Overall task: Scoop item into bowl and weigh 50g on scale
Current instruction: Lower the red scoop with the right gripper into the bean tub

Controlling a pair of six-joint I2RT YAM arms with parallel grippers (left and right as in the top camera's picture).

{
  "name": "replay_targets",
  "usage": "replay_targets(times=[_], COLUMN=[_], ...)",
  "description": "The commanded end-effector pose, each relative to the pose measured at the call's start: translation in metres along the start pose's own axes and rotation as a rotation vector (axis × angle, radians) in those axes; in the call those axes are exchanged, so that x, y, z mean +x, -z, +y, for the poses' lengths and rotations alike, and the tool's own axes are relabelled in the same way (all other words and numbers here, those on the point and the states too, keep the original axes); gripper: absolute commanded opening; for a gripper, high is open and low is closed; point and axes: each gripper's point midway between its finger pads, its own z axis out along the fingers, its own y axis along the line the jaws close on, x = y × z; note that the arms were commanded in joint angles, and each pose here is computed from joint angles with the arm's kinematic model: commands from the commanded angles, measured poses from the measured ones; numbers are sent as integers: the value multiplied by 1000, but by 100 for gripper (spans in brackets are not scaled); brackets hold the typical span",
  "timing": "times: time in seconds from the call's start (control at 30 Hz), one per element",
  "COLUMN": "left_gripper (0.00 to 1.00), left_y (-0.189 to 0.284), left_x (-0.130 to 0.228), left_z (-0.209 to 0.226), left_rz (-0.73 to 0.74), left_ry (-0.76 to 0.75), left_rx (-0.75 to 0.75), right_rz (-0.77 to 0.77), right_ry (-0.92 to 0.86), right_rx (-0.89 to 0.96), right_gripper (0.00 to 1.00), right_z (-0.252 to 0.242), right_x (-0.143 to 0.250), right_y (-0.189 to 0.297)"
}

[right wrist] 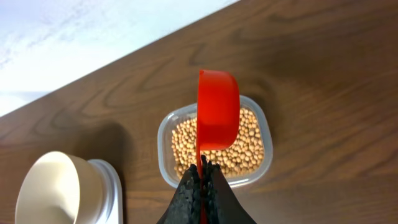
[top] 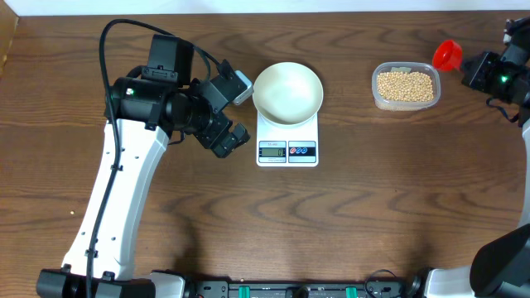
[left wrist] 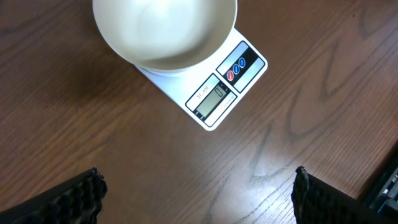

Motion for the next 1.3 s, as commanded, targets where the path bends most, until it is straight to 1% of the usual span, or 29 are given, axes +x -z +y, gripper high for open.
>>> replay_targets(times=[0.0,0.23,0.37,0.47,0.67,0.93,1.27], left_gripper=[98,98,98,98,98,98,98], left_y=[1,1,1,1,1,1,1], left_x=[-1,-1,-1,-1,-1,-1,-1], left_z=[-4,-4,-4,-4,-4,-4,-4], left_rz=[-8,-8,-8,-8,-8,-8,-8], left_ry=[5,5,5,5,5,5,5], left_rx=[10,10,10,10,10,10,10], right_rz=[-12,2,14,35,48,53,81], right_ry=[60,90,185,241,287,289,454], right_rx=[-21,-51,-52,26,181,158,155], right_gripper=[1,1,1,1,1,1,1], right_z=[12,19,32,33,27,35,33], right_x=[-4,-1,4,10,14,16,20], right_y=[10,10,9,8,5,4,4])
